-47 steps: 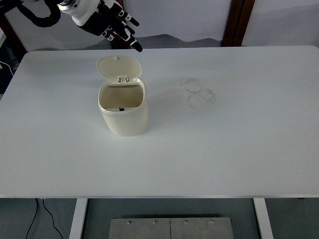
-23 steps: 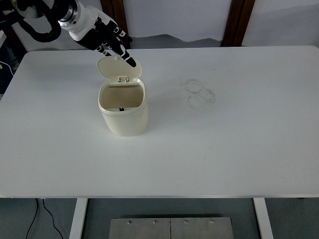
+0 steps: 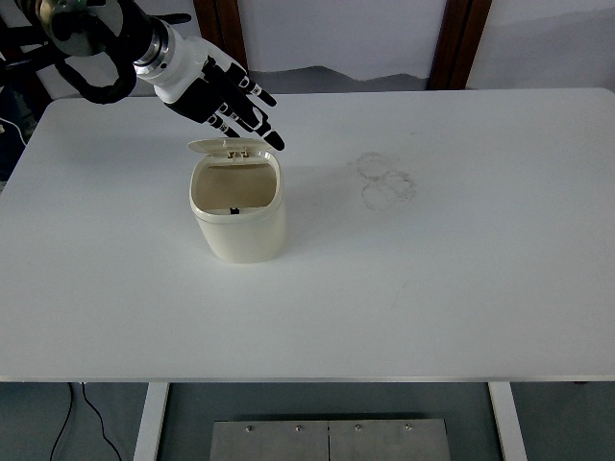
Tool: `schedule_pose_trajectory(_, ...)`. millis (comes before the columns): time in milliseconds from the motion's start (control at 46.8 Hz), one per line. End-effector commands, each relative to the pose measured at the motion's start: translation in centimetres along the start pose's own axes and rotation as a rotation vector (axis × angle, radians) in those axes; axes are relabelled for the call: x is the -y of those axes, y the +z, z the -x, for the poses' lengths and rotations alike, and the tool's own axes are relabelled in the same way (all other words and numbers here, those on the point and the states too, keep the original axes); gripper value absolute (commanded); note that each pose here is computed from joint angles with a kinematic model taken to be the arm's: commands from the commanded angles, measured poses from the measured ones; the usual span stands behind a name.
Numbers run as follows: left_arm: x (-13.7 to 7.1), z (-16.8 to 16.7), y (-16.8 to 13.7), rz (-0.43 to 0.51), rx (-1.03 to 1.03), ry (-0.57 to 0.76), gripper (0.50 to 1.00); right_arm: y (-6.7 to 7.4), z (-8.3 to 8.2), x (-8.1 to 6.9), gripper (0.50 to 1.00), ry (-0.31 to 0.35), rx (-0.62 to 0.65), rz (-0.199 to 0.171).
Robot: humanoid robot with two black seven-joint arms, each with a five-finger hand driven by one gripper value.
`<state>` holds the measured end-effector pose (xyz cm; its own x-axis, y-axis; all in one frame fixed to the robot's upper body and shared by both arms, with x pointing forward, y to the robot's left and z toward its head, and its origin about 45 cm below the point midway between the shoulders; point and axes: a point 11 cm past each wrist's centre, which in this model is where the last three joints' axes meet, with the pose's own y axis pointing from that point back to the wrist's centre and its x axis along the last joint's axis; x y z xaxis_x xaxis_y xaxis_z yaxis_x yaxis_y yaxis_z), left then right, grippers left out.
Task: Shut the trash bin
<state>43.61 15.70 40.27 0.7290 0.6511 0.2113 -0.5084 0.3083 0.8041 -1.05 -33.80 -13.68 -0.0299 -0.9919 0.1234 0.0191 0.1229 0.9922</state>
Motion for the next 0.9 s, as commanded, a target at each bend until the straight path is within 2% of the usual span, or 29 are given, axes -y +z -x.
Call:
schedule_pose_trajectory(0,0.3,0.3,-0.4,-0.009,-0.008,-0.01,1.0,0.0,0.0,0.0,0.995,0.0,0.0,0.0)
schedule_pose_trajectory(256,0.9,0.7,-2.5,-0.042,-0.038,-0.035,1.0,0.0,0.0,0.0,0.995,0.0,0.0,0.0)
schedule_pose_trajectory(577,0.3,-0.2,-4.2,-0.047,-0.083,-0.031,1.0,0.0,0.0,0.0,0.995,0.0,0.0,0.001)
schedule_pose_trajectory(705,0.1,-0.5,-4.5,-0.048,-0.09,-0.028,1.0,0.2,0.0,0.0,0.995,0.0,0.0,0.02)
schedule_pose_trajectory(876,0.7,-0.6,-5.5,-0.064,-0.108,-0.035,1.0,0.1,0.0,0.0,0.995,0.0,0.001,0.02)
